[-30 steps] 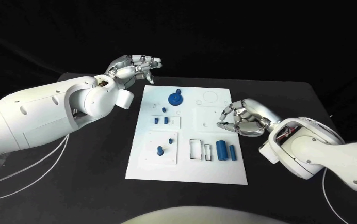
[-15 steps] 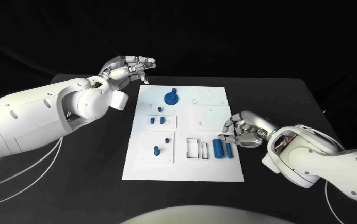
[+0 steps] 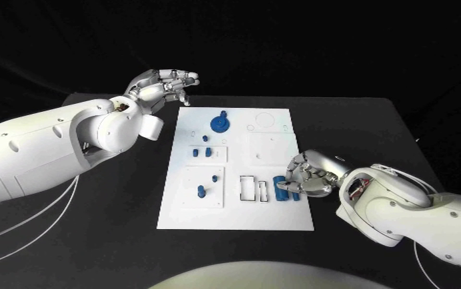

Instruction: Assemble the parts on the task board

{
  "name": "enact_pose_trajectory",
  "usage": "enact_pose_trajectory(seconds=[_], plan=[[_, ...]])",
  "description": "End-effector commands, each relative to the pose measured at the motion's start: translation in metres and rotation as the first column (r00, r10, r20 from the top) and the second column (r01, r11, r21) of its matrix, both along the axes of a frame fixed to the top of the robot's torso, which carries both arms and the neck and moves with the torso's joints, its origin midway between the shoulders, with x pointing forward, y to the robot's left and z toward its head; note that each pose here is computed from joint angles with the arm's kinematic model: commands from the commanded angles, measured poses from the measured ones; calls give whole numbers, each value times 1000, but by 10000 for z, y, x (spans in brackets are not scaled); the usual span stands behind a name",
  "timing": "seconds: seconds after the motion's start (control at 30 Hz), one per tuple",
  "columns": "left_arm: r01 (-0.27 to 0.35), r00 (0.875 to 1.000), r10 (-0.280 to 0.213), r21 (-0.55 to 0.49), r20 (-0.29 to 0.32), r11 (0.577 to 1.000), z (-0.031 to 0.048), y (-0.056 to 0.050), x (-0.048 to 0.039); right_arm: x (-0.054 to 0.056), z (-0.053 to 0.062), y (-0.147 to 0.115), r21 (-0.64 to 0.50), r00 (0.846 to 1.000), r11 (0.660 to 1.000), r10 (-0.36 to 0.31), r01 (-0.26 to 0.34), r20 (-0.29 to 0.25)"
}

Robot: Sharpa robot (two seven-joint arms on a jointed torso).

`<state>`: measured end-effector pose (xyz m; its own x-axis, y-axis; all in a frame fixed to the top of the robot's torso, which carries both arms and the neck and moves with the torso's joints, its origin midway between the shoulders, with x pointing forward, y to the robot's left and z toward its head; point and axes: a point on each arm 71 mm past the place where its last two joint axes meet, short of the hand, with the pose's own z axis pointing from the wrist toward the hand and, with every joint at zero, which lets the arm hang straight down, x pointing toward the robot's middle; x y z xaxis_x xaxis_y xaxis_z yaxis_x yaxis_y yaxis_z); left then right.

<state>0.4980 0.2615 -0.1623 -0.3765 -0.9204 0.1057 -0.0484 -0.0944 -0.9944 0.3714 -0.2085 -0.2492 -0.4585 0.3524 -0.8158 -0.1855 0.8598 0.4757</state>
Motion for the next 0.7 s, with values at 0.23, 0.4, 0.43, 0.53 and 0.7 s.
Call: enact_pose_trajectory(seconds=[0.23,0.4,0.43,0.53,0.7], plan=[[13,1000,-13,-12,5,1000,9,-12,-5,-37,-73,41,-80,1000,997,20,-20,-3],[12,1000,-12,-11,4,1000,9,-7,-6,-39,-121,54,-94,1000,995,19,-20,-13],[12,1000,-12,-11,4,1000,8,-7,-6,-39,-130,55,-98,1000,995,18,-20,-15],[15,1000,-15,-11,0,1000,6,-5,-8,-40,-158,66,-107,1000,994,19,-21,-19],[18,1000,-18,-10,-5,1000,4,0,-11,-53,-210,113,-121,999,992,28,-32,-28]])
